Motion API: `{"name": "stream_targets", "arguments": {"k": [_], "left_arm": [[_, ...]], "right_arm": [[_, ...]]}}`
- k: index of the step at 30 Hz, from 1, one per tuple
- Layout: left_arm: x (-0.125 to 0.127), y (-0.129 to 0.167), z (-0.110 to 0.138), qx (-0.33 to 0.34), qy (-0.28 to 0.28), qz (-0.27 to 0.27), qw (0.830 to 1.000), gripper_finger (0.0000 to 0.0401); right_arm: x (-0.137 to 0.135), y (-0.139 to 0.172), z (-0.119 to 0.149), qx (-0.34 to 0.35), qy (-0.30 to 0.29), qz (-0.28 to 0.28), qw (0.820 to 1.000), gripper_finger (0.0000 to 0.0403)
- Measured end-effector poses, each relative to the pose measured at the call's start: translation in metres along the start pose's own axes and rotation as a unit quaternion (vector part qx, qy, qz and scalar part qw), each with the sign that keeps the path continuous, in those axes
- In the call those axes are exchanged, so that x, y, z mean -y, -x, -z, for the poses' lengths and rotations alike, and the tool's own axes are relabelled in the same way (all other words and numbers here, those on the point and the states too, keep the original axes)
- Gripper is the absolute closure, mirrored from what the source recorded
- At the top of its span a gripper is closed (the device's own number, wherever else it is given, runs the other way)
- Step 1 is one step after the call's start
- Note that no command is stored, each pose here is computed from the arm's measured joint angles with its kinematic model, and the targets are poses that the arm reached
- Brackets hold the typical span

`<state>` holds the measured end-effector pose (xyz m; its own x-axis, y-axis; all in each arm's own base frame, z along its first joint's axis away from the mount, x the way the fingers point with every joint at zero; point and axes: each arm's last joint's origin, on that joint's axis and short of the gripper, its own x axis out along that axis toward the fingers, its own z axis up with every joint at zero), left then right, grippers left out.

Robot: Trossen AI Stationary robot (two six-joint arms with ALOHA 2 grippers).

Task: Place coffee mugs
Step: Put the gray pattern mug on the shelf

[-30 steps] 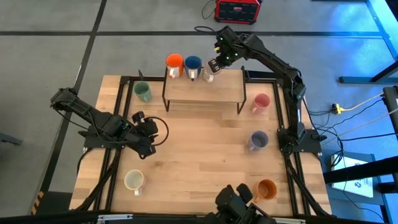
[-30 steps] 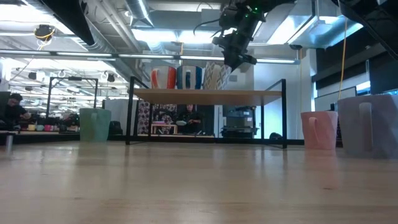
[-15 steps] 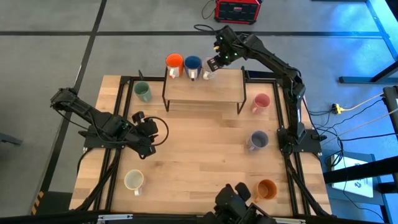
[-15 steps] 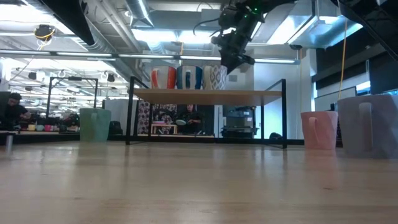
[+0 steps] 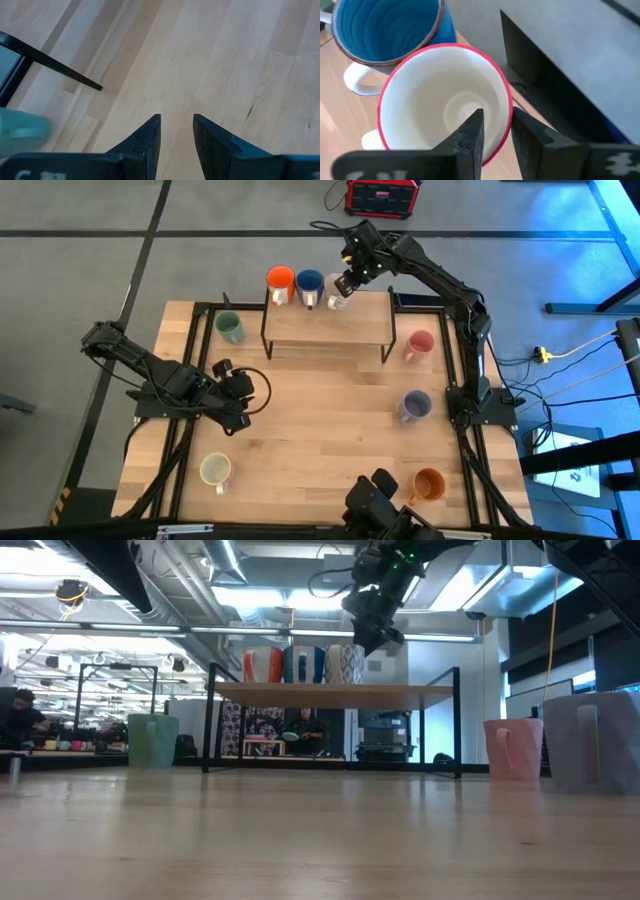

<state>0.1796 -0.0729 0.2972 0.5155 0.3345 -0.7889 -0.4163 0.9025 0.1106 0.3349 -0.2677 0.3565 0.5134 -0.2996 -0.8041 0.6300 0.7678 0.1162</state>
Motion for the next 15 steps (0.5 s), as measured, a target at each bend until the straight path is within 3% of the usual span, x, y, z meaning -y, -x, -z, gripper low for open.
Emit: {"name": "stream_targets", "arguments": {"k": [15], "left_arm": [[0.0000, -0.0001, 0.0001, 0.000, 0.000, 0.000, 1.000, 0.0292]], "right_arm": [[-0.0005, 0.0006, -0.0093, 0.048, 0.051, 0.003, 0.998, 0.0322]]}}
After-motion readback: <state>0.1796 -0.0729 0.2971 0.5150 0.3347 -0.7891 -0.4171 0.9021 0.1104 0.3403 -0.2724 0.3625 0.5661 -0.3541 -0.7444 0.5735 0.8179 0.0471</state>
